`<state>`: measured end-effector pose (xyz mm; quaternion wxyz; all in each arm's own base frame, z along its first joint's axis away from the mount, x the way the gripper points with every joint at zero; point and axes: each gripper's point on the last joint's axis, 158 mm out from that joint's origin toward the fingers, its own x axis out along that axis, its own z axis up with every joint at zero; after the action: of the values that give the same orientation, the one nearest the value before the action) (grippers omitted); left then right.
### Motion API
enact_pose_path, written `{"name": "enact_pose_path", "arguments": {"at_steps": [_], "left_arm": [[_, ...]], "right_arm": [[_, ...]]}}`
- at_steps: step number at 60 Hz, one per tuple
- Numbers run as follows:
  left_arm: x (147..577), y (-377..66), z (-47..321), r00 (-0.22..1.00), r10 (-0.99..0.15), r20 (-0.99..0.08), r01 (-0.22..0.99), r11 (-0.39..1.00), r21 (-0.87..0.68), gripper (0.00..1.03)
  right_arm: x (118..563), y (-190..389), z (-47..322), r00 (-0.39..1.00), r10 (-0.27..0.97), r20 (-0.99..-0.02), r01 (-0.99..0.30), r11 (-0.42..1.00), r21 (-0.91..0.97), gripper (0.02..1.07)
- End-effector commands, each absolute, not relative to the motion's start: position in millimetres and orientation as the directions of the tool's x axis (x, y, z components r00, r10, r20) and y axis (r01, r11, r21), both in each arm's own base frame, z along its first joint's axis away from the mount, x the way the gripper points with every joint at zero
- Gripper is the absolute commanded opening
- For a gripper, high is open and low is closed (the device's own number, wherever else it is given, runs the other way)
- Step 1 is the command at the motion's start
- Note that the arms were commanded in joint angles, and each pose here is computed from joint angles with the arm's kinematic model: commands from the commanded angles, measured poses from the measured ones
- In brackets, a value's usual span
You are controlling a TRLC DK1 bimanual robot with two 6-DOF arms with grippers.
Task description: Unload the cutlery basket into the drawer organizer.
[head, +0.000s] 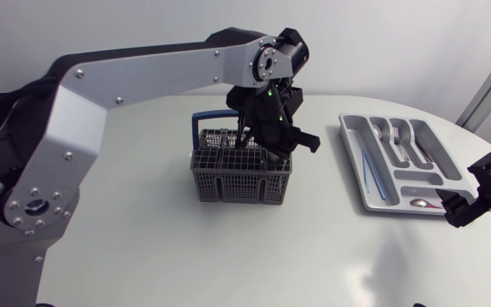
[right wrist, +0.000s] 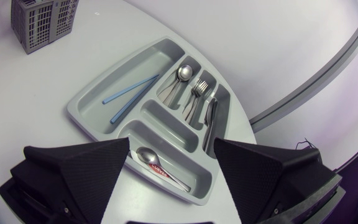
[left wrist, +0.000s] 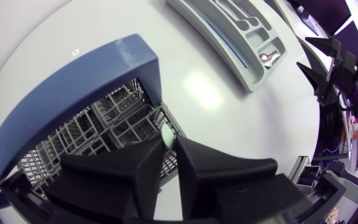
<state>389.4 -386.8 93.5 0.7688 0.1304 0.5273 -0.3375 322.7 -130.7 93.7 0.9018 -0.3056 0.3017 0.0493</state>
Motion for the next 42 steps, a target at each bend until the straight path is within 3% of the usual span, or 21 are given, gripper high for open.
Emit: {"name": "enact_pose_path", "arguments": {"at_steps": [1,42], "left_arm": [[397,-384,86,0.216,-0.367,-0.905,0.637,0.755,-0.154,0.11],[363,-365,175,0.294,-0.45,-0.843,0.698,0.704,-0.132,0.09]], "right_arm": [[317,-122,84,0.803,-0.077,-0.591,-0.298,0.807,-0.51,1.0],[315,-78,106,0.829,-0.003,-0.559,-0.34,0.791,-0.509,1.0]]}}
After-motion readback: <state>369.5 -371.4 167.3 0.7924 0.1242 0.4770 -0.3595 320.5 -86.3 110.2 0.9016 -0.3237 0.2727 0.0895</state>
